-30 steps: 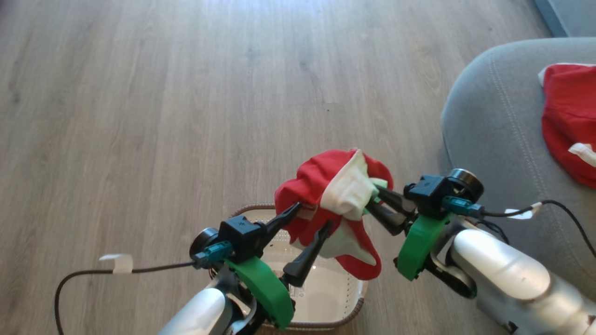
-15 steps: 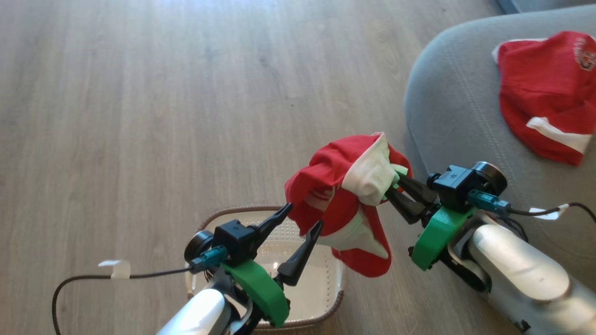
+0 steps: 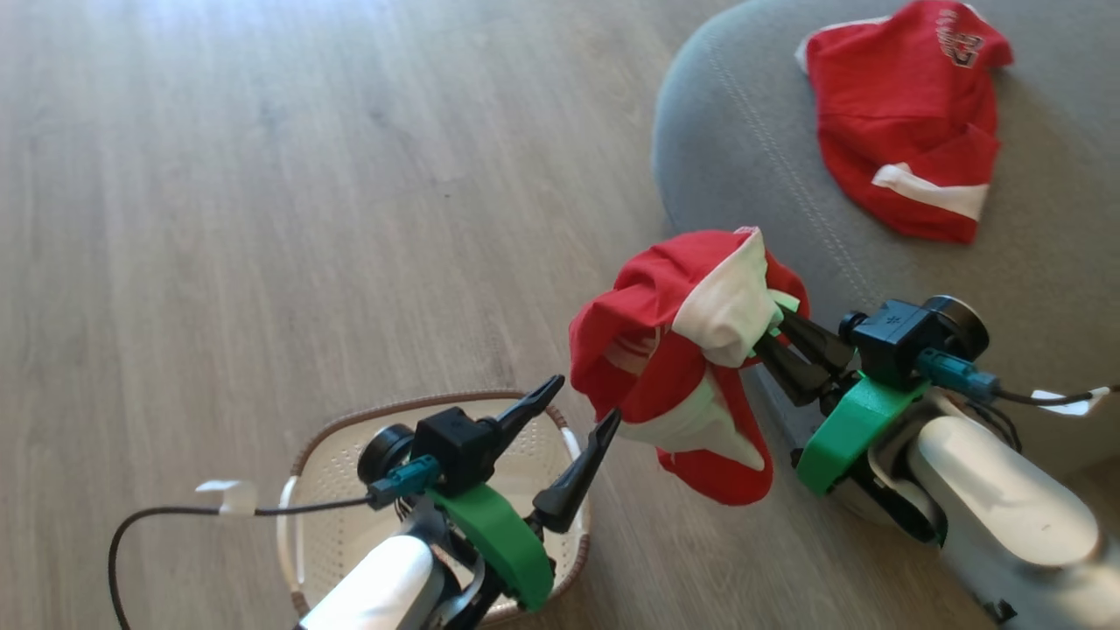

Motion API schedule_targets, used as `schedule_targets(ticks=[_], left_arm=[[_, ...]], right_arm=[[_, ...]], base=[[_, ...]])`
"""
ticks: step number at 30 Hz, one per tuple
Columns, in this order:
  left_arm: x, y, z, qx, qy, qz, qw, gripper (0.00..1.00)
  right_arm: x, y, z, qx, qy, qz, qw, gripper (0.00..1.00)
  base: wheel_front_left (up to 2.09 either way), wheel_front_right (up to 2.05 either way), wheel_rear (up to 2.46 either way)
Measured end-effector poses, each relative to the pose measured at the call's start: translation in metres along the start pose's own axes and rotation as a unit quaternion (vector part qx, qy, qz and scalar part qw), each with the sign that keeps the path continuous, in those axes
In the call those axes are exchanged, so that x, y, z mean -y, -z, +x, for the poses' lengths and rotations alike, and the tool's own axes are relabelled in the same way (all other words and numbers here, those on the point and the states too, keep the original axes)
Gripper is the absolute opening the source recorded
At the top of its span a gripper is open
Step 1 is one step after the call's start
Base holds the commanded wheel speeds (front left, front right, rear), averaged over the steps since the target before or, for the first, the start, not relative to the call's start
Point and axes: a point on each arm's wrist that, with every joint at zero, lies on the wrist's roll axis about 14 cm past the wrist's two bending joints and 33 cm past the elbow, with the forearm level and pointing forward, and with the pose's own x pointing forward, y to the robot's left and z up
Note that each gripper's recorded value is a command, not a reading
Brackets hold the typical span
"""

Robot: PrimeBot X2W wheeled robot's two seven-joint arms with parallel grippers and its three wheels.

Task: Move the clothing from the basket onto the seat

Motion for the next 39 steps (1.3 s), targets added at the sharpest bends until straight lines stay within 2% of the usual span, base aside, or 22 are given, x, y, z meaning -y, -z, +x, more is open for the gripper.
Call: schedule_targets(ticks=[5,15,20,24,28,34,39], left_arm=[[0.013,0.005,0.014,-0.007,0.032,-0.006,0.999,1.00],[0.021,0.015,0.025,-0.019,0.059,-0.017,0.998,1.00],[0.011,0.017,0.037,-0.020,0.067,-0.015,0.997,1.00],[-0.008,0.022,0.050,-0.027,0.074,-0.006,0.997,1.00],[-0.034,0.040,0.061,-0.044,0.075,-0.012,0.996,1.00],[-0.073,0.079,0.067,-0.071,0.064,-0.026,0.995,1.00],[-0.102,0.105,0.071,-0.077,0.048,-0.044,0.995,1.00]], right_arm=[[0.019,0.000,-0.014,-0.001,0.036,0.002,0.999,0.00],[0.033,0.012,-0.024,-0.016,0.066,0.008,0.998,0.00],[0.049,0.014,-0.012,-0.011,0.098,0.027,0.995,0.00],[0.069,0.020,0.010,-0.003,0.135,0.048,0.990,0.00],[0.100,0.011,0.048,0.022,0.166,0.038,0.985,0.00],[0.169,-0.005,0.100,0.060,0.224,0.009,0.973,0.00],[0.243,-0.042,0.131,0.111,0.285,-0.025,0.952,0.00]], base=[[0.00,0.00,0.00],[0.00,0.00,0.00],[0.00,0.00,0.00],[0.00,0.00,0.00],[0.00,0.00,0.00],[0.00,0.00,0.00],[0.00,0.00,0.00]])
